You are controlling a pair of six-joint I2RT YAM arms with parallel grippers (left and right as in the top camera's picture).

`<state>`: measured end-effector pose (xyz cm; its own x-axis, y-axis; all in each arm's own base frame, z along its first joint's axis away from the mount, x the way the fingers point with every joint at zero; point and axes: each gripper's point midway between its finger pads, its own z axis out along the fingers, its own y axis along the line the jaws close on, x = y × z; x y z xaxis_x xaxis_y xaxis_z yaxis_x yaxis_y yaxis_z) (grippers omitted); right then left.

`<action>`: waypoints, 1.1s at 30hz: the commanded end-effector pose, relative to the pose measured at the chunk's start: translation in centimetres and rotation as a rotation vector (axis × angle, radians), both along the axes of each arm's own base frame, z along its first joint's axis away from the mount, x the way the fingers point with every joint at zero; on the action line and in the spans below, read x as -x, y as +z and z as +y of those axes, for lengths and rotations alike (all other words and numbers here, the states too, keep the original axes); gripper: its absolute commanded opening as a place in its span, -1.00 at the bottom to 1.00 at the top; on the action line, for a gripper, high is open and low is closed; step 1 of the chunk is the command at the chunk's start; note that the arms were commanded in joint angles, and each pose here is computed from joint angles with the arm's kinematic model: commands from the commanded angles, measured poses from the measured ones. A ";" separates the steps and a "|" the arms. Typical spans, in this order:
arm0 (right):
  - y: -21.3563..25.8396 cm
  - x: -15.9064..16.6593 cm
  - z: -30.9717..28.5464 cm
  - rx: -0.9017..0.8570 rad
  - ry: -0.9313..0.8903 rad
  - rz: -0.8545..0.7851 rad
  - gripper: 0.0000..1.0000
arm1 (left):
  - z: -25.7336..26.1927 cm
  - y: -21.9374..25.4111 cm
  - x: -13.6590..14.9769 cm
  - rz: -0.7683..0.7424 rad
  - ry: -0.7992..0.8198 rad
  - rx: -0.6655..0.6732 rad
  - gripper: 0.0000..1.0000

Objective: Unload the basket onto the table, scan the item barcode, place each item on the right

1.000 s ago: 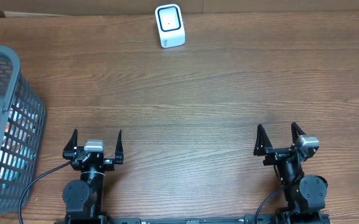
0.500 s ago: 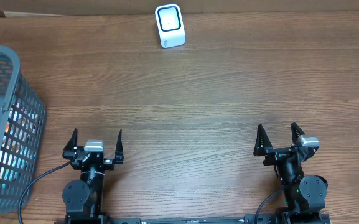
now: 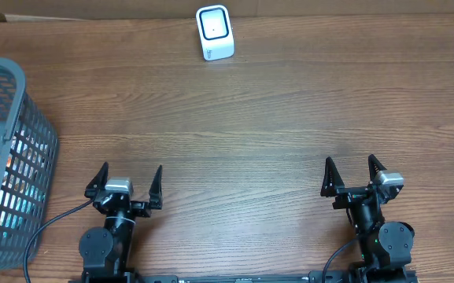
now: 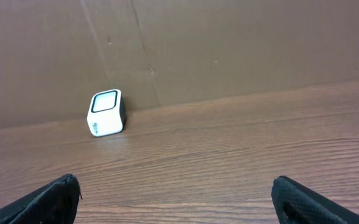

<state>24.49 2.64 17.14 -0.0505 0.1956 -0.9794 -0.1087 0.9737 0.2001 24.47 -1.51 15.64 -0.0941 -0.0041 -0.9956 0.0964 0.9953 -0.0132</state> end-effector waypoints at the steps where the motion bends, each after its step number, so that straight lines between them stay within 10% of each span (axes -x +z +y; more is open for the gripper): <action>1: -0.2 0.0 0.0 0.001 -0.003 -0.004 1.00 | -1.2 1.8 0.6 0.004 -0.070 0.027 1.00; 33: -0.2 0.0 0.0 0.001 -0.003 -0.004 1.00 | -3.3 24.5 -6.4 0.581 -0.194 0.107 0.99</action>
<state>24.49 2.63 17.16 -0.0496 0.1953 -0.9795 -0.1082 0.9739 0.1997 30.60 -4.52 39.94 -0.6208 -0.0221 -0.7837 0.2101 0.9584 -0.1934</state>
